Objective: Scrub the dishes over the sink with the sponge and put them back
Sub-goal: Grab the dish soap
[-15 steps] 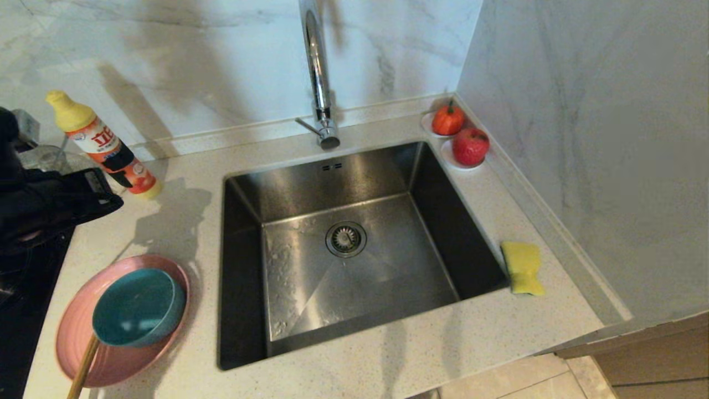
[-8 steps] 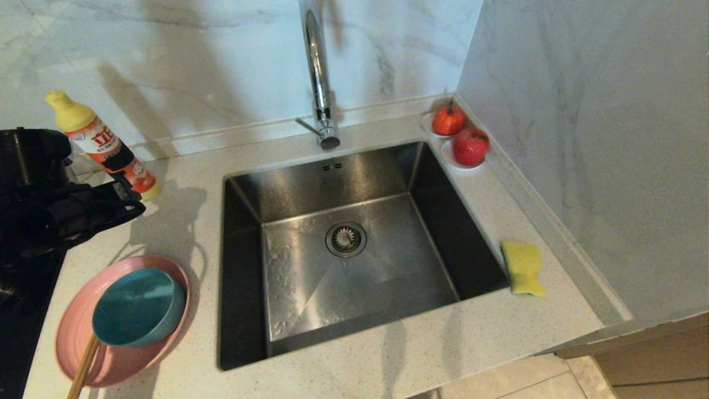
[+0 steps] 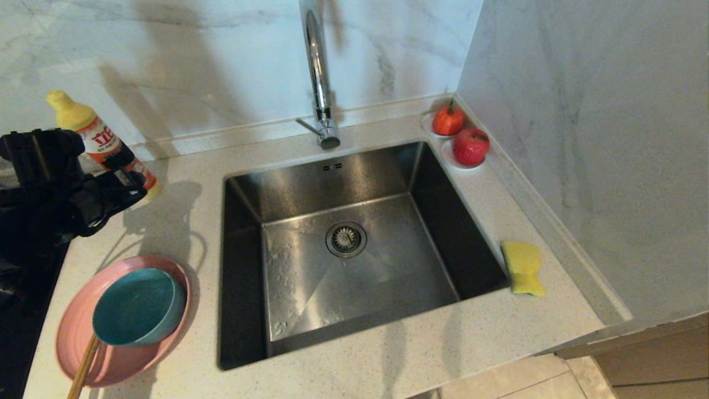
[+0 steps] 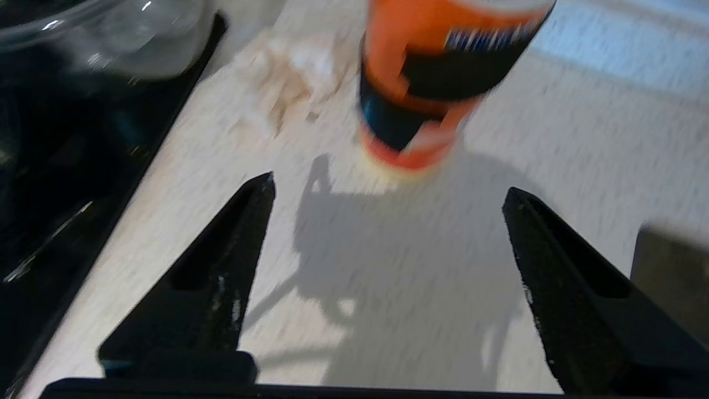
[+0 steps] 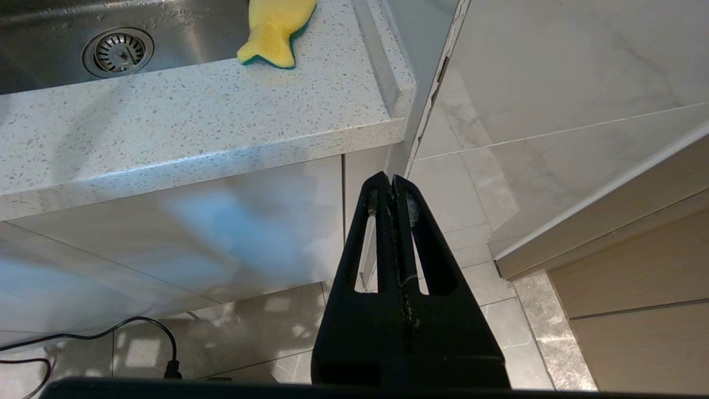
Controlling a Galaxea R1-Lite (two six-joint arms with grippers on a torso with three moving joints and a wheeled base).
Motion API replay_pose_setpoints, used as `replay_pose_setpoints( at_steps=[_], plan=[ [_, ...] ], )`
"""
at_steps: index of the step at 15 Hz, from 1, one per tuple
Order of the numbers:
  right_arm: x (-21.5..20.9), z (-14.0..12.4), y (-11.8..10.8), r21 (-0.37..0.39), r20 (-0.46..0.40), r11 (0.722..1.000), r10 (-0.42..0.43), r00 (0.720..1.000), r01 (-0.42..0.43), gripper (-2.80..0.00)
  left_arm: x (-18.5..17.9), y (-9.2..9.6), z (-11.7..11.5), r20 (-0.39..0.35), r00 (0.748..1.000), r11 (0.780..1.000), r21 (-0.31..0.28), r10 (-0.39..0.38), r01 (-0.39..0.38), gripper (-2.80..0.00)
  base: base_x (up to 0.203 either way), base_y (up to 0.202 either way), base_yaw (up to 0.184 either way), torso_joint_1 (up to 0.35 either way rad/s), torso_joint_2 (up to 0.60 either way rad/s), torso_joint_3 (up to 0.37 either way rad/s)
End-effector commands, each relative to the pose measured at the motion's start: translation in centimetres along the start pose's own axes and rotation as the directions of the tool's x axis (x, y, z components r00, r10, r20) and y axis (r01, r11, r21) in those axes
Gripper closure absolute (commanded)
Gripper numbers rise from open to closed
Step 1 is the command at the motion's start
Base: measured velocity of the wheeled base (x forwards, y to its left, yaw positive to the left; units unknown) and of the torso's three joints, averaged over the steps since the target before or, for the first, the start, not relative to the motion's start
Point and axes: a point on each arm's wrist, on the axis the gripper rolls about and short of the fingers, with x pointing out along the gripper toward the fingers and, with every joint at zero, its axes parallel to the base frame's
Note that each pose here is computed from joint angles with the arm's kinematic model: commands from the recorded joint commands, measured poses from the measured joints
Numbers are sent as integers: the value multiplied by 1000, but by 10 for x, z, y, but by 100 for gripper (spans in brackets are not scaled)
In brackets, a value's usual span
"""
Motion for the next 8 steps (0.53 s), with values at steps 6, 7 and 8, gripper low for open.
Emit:
replay_pose_setpoints(
  at_steps=[6,7,8],
  plan=[
    [0,0,0,-1,-1,1000,0,1000,0,0,50,-13,-8,67,998,1000,-15,-17,18,-280,0,0,0,0,0,0],
    [0,0,0,-1,1,1000,0,1000,0,0,55,-15,-6,80,997,1000,-17,-21,22,-280,0,0,0,0,0,0],
    [0,0,0,0,0,1000,1,1000,-1,0,61,-17,-6,86,996,1000,-18,-22,24,-280,0,0,0,0,0,0]
  ],
)
